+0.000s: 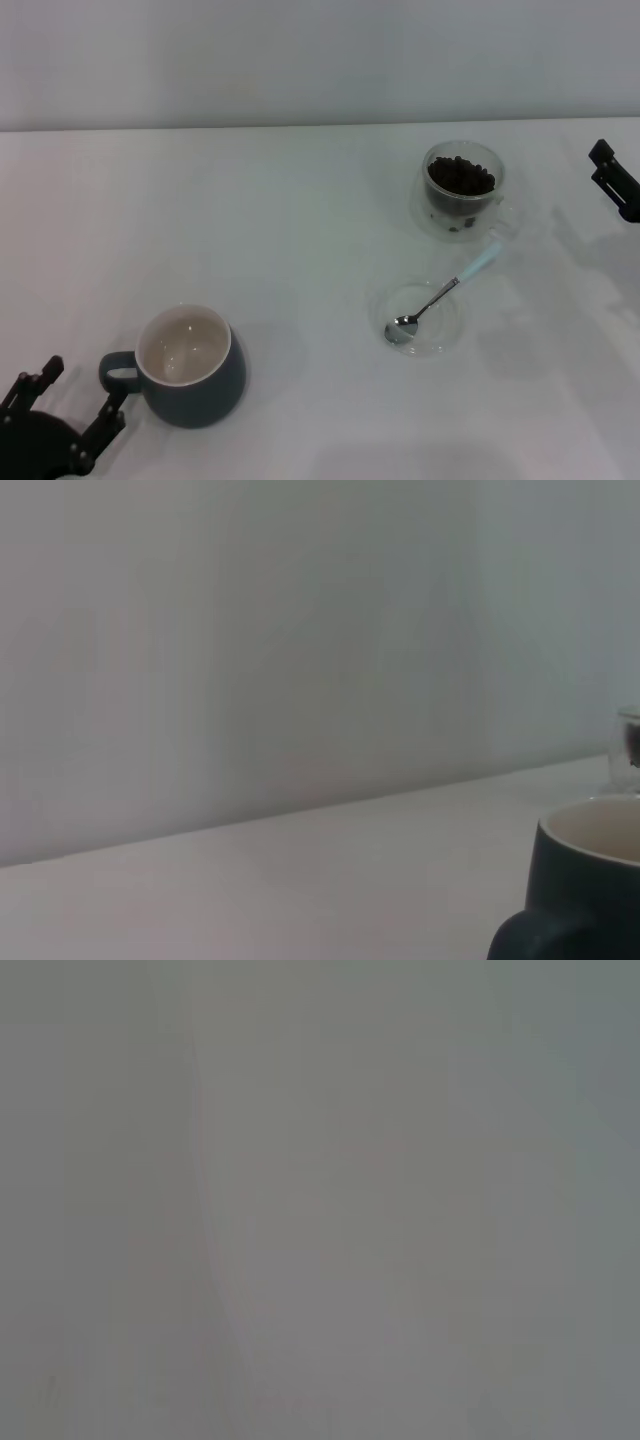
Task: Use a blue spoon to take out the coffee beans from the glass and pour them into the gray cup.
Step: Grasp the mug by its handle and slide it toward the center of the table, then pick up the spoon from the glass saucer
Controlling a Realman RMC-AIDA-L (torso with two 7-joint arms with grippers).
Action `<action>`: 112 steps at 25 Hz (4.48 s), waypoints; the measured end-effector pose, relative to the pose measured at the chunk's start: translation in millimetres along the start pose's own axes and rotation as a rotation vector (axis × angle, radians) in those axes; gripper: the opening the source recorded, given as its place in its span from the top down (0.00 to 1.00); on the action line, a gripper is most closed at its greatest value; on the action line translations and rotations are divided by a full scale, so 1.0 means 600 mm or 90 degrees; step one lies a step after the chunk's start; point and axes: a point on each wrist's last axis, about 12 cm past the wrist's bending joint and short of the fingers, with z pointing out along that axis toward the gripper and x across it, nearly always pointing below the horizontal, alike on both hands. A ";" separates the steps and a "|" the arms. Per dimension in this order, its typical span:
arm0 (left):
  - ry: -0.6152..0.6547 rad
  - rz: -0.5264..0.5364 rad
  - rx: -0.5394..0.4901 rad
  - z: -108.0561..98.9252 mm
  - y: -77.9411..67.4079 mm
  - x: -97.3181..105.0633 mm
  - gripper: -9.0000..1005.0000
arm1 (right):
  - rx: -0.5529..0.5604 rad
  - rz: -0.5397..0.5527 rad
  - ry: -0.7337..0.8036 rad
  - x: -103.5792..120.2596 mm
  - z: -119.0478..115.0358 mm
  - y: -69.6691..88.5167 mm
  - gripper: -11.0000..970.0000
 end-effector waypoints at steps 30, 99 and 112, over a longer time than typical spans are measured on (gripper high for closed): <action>-0.026 -0.051 -0.021 0.062 -0.007 -0.023 0.78 | -0.002 -0.001 -0.002 -0.004 0.014 0.002 0.13; 0.020 -0.029 0.056 0.103 -0.060 -0.024 0.29 | -0.008 0.086 0.003 -0.005 0.013 0.000 0.13; -0.049 -0.056 -0.045 0.041 -0.030 -0.023 0.17 | -0.072 0.357 0.140 -0.018 -0.037 -0.057 0.13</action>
